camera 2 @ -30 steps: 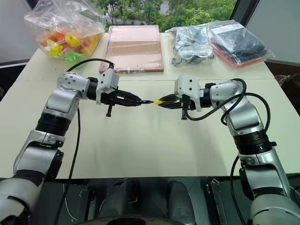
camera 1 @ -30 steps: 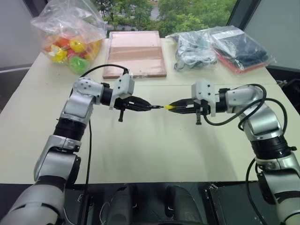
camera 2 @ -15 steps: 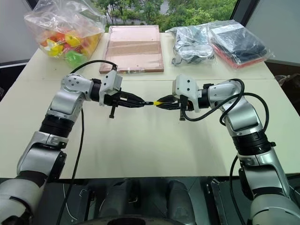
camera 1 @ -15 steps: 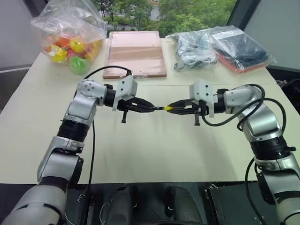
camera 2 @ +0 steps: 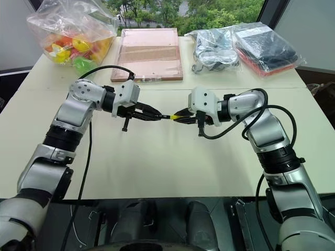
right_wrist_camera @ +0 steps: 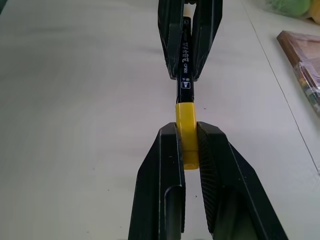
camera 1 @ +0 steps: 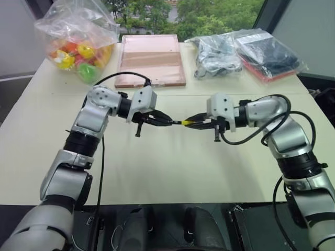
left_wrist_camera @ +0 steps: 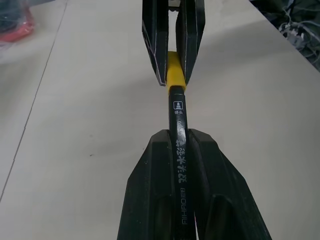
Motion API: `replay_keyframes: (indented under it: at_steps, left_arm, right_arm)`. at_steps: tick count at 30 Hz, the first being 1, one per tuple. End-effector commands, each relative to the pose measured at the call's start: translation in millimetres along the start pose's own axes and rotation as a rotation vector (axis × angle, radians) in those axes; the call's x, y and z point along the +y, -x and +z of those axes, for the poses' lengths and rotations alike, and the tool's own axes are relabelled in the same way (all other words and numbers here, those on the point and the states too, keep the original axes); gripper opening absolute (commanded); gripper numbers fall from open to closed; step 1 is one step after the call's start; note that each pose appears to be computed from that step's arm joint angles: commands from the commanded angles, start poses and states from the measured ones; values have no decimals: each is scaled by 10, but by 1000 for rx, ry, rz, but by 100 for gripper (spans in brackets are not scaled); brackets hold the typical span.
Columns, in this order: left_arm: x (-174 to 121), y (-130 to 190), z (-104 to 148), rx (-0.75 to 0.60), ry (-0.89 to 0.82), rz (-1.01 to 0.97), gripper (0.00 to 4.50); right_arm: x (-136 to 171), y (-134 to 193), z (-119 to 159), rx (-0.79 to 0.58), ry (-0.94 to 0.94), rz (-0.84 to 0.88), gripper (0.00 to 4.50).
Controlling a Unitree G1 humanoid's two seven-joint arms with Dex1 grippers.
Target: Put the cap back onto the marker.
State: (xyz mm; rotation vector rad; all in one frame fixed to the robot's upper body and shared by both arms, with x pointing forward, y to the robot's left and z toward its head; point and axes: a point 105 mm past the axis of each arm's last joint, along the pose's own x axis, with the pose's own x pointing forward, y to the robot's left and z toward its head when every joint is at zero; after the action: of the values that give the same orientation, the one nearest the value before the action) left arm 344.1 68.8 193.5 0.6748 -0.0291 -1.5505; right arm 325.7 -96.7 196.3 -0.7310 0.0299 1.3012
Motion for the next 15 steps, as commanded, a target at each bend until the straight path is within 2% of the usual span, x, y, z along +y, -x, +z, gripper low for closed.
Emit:
replay_keyframes:
  at_steps: [1,10,15]
  left_arm:
    - [-6,-143,155,0,-97,-28,0]
    - [-30,-300,216,-78,-106,-2,0]
    - [-57,-320,212,-85,-100,-13,0]
  right_arm:
    - [-80,-66,364,-83,123,-18,11]
    - [-83,-178,554,-151,118,-30,11]
    - [-72,-199,570,-155,116,-26,11]
